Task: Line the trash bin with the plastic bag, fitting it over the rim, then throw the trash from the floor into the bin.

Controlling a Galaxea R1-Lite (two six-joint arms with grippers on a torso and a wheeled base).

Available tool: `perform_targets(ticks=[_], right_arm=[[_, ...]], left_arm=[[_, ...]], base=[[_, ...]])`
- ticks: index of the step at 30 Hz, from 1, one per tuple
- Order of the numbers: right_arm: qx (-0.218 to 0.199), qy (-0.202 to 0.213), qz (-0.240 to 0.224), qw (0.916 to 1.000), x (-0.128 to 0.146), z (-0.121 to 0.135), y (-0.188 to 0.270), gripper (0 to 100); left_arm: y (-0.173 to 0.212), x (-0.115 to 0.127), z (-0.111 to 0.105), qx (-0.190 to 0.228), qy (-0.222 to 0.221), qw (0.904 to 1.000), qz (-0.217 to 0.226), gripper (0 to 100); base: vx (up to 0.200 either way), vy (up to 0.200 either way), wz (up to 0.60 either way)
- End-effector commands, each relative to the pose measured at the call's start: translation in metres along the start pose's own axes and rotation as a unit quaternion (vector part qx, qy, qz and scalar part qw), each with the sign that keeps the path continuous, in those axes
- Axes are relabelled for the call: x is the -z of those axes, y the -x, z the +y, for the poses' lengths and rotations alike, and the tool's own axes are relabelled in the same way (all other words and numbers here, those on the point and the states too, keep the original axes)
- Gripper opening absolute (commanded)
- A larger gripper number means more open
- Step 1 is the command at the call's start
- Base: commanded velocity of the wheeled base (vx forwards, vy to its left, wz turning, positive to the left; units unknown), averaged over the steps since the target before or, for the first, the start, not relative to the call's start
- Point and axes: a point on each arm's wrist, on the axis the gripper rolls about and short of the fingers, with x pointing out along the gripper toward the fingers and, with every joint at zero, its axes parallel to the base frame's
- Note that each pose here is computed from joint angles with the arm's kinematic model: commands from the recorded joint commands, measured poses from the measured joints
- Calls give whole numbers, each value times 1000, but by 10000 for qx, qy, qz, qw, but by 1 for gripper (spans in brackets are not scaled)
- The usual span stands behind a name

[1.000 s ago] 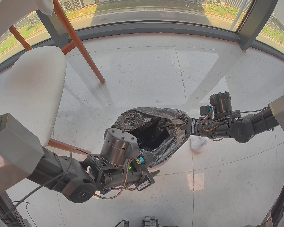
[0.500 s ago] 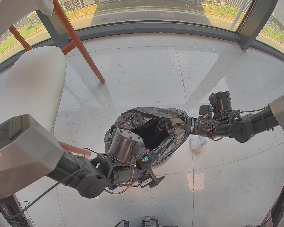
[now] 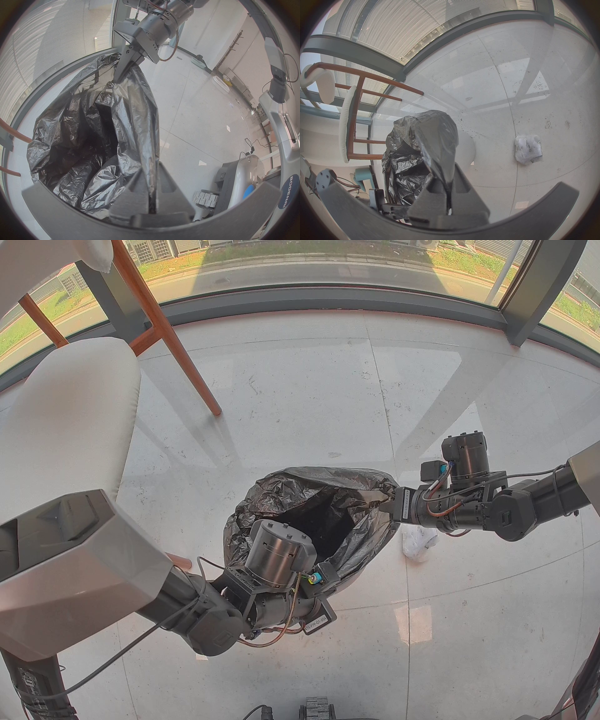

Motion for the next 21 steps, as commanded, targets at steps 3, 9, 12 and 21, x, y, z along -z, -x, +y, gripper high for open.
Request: perform_targets(ticks=[3, 9, 12, 21], right_arm=[[34, -47, 23, 10000, 2, -3, 2, 0], [82, -53, 50, 9999, 3, -5, 3, 0], [101, -48, 75, 9999, 5, -6, 3, 0], [133, -47, 118, 9998, 8, -8, 2, 0]], left_arm=[[6, 1, -5, 65, 5, 10000, 37, 0], [17, 4, -21, 251, -37, 9996, 115, 0], [19, 5, -28, 334, 59, 9993, 154, 0], [16, 4, -31, 357, 128, 9992, 154, 0]], base=[[0, 0, 0], [0, 0, 0], [0, 0, 0], [0, 0, 0]])
